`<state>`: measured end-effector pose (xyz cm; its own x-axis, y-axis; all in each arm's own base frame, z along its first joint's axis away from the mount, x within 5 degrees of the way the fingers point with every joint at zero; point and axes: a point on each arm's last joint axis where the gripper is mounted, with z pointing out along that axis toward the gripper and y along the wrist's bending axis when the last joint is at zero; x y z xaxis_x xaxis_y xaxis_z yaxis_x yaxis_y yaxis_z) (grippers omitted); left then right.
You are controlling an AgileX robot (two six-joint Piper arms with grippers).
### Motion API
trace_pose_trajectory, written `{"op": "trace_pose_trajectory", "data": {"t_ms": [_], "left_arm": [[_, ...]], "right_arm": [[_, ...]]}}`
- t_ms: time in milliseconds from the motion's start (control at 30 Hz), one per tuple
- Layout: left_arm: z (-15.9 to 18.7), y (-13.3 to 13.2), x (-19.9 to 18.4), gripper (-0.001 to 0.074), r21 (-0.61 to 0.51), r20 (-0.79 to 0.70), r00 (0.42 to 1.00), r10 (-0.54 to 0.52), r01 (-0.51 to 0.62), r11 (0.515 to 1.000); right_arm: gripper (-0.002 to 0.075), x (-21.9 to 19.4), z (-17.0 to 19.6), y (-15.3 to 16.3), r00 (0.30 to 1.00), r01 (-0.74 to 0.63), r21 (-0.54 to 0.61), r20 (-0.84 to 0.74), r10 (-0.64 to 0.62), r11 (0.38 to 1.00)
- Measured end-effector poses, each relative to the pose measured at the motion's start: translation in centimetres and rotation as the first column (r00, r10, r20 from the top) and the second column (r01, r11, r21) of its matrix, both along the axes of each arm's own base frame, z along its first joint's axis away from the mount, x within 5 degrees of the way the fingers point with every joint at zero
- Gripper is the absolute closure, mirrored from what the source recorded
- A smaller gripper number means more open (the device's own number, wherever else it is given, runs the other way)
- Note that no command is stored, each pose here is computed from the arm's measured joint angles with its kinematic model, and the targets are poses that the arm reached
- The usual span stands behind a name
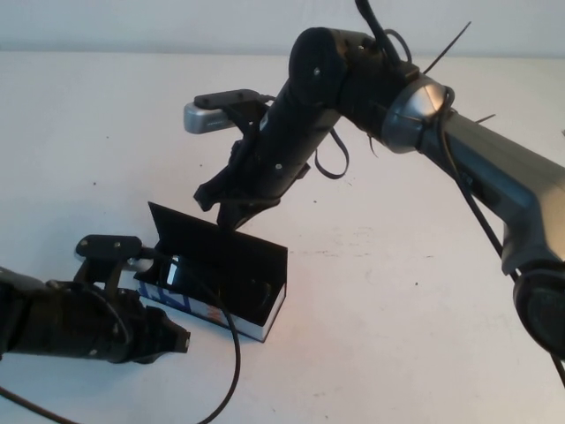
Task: Return glasses to glasses case
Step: Close the glasses case
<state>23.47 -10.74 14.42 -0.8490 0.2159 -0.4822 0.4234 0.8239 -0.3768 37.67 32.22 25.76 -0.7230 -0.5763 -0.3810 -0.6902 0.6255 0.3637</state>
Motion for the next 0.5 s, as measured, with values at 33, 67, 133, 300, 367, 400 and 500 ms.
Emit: {"op": "trace_pose_trajectory", "data": {"t_ms": [33,67,133,300,367,400,500], "left_arm": [[-0.6,0.0,0.2,0.0736,0.001,-0.01,1.0,0.005,-0.005,1.0],[-0.8,-0.1,0.3,0.0736,-0.01,-0.013,1.0,0.012,-0.012,1.0],[-0.9,-0.4,0.6,0.0736,-0.036,0.0,1.0,0.018,-0.018,0.999],[-1.0,-0.5,0.9,0.0736,-0.048,0.02,1.0,0.021,-0.02,0.999],[-1.0,-0.5,0.9,0.0736,-0.048,0.021,0.999,0.025,-0.024,0.999],[-1.0,-0.4,0.9,0.0736,-0.047,0.022,0.999,0.025,-0.024,0.999],[-0.6,-0.4,1.0,0.0736,-0.043,0.042,0.999,0.028,-0.026,0.999]], "right_arm": [[0.0737,-0.3,0.0,0.3,1.0,-0.008,0.0,0.0,0.008,1.0],[0.0737,-0.5,0.0,0.6,1.0,-0.015,0.0,0.0,0.015,1.0],[0.0737,-0.9,0.0,1.1,1.0,-0.028,0.0,0.0,0.028,1.0],[0.0737,-1.6,0.0,1.8,0.999,-0.048,-0.001,0.001,0.048,0.999],[0.0737,-1.8,0.0,2.0,0.999,-0.054,-0.001,0.001,0.054,0.999],[0.0737,-1.9,0.0,2.1,0.998,-0.059,-0.003,0.002,0.059,0.998],[0.0737,-2.3,0.0,2.5,0.998,-0.07,-0.005,0.004,0.07,0.998]]}}
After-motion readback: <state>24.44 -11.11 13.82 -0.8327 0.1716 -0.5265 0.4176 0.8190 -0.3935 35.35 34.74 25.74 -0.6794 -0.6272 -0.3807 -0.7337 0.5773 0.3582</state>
